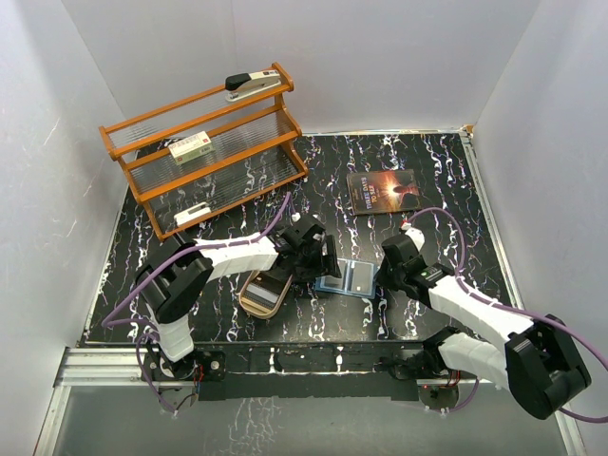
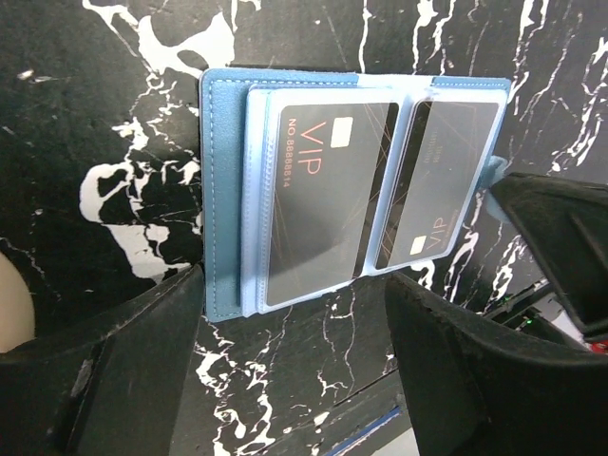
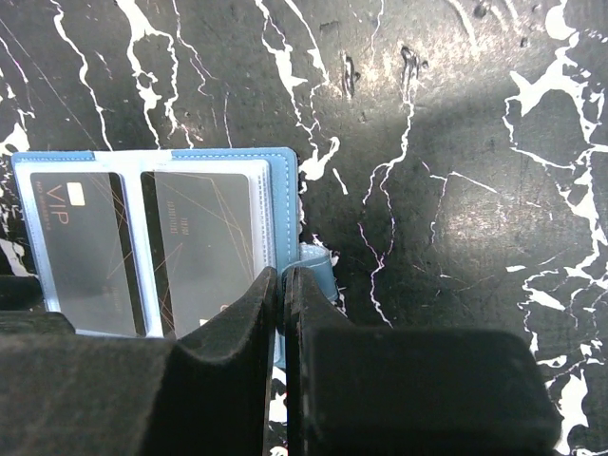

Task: Put the credit cards into the card holder
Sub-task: Close the card holder at the center of the board.

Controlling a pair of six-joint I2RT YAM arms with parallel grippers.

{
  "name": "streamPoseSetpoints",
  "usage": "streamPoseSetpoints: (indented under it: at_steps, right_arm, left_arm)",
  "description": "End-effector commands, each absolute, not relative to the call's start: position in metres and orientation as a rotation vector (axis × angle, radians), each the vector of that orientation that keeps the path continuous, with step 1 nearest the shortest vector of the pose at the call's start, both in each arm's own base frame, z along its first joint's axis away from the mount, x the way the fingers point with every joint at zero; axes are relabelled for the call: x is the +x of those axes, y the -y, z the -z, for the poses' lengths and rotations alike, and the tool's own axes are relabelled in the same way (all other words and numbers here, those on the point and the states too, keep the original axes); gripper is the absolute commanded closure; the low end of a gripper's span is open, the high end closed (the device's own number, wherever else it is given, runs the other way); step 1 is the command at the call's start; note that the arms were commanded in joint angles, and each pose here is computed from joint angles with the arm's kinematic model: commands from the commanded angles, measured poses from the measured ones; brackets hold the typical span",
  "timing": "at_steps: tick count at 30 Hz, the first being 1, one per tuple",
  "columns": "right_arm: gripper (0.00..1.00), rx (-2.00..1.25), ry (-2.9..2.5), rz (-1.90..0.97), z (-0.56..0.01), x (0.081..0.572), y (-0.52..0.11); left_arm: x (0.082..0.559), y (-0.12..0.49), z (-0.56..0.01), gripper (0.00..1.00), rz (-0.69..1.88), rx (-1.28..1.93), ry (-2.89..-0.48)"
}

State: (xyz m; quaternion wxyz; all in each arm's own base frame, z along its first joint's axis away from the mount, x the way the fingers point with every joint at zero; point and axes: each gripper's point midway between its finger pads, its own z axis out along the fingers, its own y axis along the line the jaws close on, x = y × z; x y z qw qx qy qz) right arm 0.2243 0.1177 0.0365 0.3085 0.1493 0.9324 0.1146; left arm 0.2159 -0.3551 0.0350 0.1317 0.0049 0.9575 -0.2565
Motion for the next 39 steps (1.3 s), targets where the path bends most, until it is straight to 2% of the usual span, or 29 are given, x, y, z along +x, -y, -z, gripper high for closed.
streamPoseSetpoints:
  at_steps: [1, 11, 18, 25, 31, 35, 39]
  right_arm:
    - [1.00, 0.413, -2.433, -0.370, -0.037, 0.231, -0.126]
    - [1.00, 0.405, -2.460, -0.454, -0.026, 0.226, -0.138]
    - [1.00, 0.388, -2.448, -0.521, -0.027, 0.226, -0.147]
    - [1.00, 0.229, -2.387, -0.730, -0.044, 0.235, -0.180]
    - [1.00, 0.121, -2.355, -0.746, -0.052, 0.245, -0.190]
    - [1.00, 0.095, -2.349, -0.732, -0.056, 0.248, -0.189]
    - [0.99, 0.119, -2.397, -0.669, -0.049, 0.246, -0.182]
  left_arm:
    - [0.219, 0.373, -0.061, 0.25, 0.903, -0.019, -2.718]
    - [0.211, 0.412, -0.099, 0.28, 1.256, 0.006, -2.629]
    - [0.211, 0.419, -0.124, 0.29, 1.342, 0.028, -2.553]
    - [0.208, 0.412, -0.132, 0.31, 1.324, 0.042, -2.523]
    - [0.209, 0.400, -0.122, 0.33, 1.216, 0.064, -2.536]
    - [0.214, 0.394, -0.112, 0.37, 1.130, 0.097, -2.543]
    - [0.218, 0.396, -0.101, 0.48, 1.096, 0.140, -2.558]
